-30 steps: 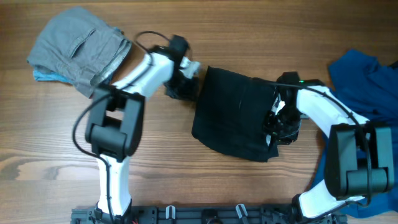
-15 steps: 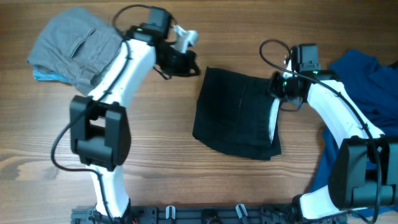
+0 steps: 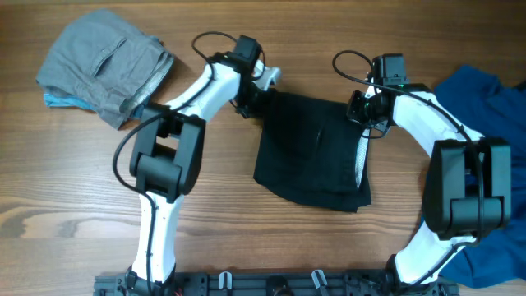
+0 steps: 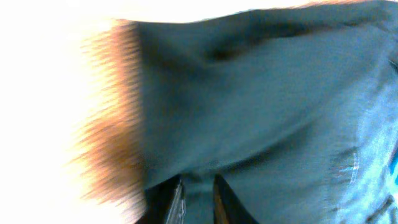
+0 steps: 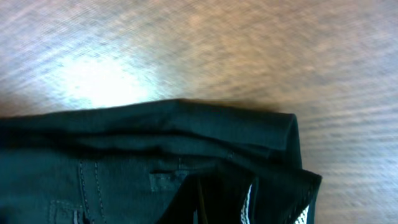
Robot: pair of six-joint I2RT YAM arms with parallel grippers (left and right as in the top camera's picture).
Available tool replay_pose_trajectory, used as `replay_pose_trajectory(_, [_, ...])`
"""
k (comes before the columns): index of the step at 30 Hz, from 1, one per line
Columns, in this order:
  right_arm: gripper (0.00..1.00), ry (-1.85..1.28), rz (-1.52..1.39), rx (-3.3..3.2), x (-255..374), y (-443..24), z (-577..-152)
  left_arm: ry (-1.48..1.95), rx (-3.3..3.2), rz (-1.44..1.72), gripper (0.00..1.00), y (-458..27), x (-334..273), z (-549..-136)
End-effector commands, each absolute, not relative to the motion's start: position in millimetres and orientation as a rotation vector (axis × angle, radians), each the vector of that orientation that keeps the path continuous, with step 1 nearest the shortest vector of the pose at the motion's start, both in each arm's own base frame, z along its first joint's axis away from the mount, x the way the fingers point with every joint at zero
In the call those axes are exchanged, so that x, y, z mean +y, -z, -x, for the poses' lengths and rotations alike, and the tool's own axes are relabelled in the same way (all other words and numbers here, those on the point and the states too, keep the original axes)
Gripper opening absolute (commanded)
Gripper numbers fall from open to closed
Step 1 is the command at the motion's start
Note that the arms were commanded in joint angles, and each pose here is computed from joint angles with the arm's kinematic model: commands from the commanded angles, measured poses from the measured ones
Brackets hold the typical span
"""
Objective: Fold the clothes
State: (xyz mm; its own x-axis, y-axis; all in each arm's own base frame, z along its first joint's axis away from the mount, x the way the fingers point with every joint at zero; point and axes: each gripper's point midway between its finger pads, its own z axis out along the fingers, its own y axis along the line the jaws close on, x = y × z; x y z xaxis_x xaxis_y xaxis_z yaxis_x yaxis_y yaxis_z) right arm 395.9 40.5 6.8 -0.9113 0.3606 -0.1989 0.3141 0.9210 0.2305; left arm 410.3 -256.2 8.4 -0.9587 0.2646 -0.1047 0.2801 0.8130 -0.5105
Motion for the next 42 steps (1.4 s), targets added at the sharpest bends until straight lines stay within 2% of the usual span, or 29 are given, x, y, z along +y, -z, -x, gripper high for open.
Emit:
replay_pose_trajectory(1, [0.05, -0.013, -0.612, 2.983, -3, 18, -346, 0.793, 2.867, -0.386, 0.28, -73, -223, -439])
replay_pose_trajectory(3, [0.06, -0.064, -0.534, 2.938, 1, -17, -349, 0.834, 2.837, -0.429, 0.35, -115, -221, -426])
replay_pose_trajectory(5, [0.07, -0.246, -0.389, 2.872, 22, -59, -351, 0.832, 2.830, -0.482, 0.37, -145, -220, -405])
replay_pose_trajectory(9, [0.08, -0.435, -0.337, 2.764, 43, -109, -346, 0.837, 2.911, -0.576, 0.38, -161, -231, -361])
replay_pose_trajectory(11, [0.09, -0.445, -0.333, 2.755, 44, -114, -344, 0.840, 2.981, -0.616, 0.37, -148, -240, -341])
replay_pose_trajectory(13, [0.09, -0.445, -0.338, 2.770, 44, -112, -341, 0.837, 3.055, -0.619, 0.30, -125, -248, -323])
replay_pose_trajectory(17, [0.11, -0.444, -0.345, 2.784, 44, -107, -340, 0.869, 3.242, -0.433, 0.04, -66, -264, -281])
replay_pose_trajectory(22, [0.13, -0.445, -0.347, 2.790, 44, -106, -340, 0.926, 3.349, -0.058, 0.04, -14, -266, -254])
replay_pose_trajectory(25, [0.13, -0.452, -0.336, 2.797, 46, -106, -338, 0.813, 3.283, 0.145, 0.04, 3, -240, -284])
replay_pose_trajectory(29, [0.13, -0.565, -0.246, 2.791, 60, -110, -337, 0.719, 3.009, 0.304, 0.04, 7, -188, -370])
replay_pose_trajectory(31, [0.14, -0.629, -0.178, 2.774, 68, -114, -337, 0.804, 2.881, 0.318, 0.04, -5, -177, -403])
replay_pose_trajectory(35, [0.14, -0.642, -0.052, 2.762, 80, -115, -337, 0.932, 2.681, 0.052, 0.04, -48, -176, -447])
replay_pose_trajectory(37, [0.16, -0.643, -0.005, 2.779, 89, -110, -334, 0.963, 2.667, -0.047, 0.13, -73, -181, -451])
replay_pose_trajectory(38, [0.17, -0.647, 0.011, 2.788, 93, -107, -333, 0.981, 2.674, -0.093, 0.23, -87, -183, -449])
replay_pose_trajectory(40, [0.17, -0.606, 0.028, 2.839, 98, -91, -328, 1.030, 2.709, -0.144, 0.57, -114, -187, -436])
replay_pose_trajectory(41, [0.17, -0.577, 0.019, 2.865, 97, -83, -327, 1.048, 2.732, -0.149, 0.68, -122, -188, -428])
replay_pose_trajectory(42, [0.17, -0.522, -0.036, 2.899, 91, -71, -327, 1.053, 2.766, -0.133, 0.73, -126, -186, -419])
